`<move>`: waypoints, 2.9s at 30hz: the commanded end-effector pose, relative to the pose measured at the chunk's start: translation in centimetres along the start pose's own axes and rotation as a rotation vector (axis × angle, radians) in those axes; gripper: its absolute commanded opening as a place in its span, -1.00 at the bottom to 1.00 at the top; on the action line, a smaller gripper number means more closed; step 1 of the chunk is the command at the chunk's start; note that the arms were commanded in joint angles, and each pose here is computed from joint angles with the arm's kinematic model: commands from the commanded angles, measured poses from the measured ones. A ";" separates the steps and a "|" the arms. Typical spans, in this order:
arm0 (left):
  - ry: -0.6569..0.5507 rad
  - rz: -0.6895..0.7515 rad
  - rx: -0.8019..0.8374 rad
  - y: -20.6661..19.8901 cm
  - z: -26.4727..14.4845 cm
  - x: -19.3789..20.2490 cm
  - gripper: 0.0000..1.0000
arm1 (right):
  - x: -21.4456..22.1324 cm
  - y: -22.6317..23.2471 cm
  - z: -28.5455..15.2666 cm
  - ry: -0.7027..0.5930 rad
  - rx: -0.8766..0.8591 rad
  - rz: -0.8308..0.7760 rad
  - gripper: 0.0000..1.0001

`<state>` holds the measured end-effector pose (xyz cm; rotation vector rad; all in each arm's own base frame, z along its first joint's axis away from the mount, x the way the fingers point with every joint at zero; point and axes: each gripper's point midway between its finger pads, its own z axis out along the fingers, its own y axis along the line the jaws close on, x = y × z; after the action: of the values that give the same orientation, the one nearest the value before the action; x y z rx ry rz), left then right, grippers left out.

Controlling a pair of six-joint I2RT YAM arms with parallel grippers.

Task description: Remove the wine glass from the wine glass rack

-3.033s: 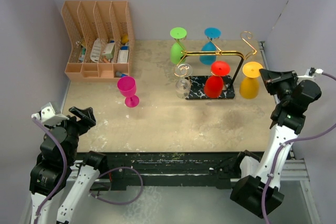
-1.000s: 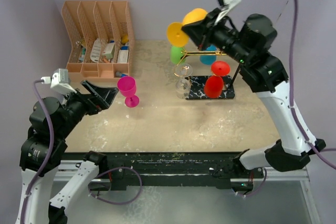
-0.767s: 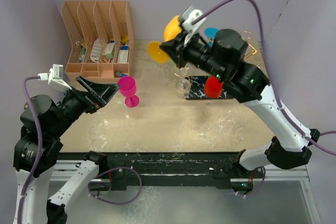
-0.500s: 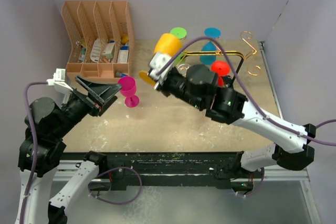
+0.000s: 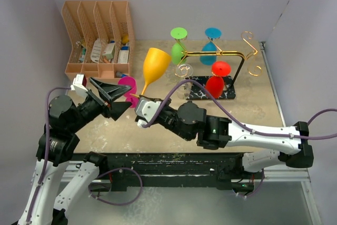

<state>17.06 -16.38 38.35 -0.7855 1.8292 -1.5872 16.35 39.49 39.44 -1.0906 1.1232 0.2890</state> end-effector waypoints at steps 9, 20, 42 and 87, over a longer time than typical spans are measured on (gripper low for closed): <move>0.093 -0.121 0.059 0.4 0.8 1.1 0.79 | -1.5 0.7 -0.6 -0.104 0.082 -0.099 -1.00; 0.107 -0.149 0.061 1.4 1.2 1.3 -0.01 | -0.8 2.5 -1.5 -0.132 0.072 -0.173 -1.00; -0.012 -0.026 0.171 4.7 2.2 -0.5 -1.00 | 1.0 2.2 -7.1 0.042 -0.014 0.065 0.09; -0.426 0.594 0.142 5.0 -8.9 -2.3 -1.00 | -4.0 -3.9 -2.3 0.305 -0.232 0.596 0.23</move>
<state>12.42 -8.63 31.83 -0.4598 1.5307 -1.0426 15.89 38.20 42.71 -1.0203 1.7774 0.7321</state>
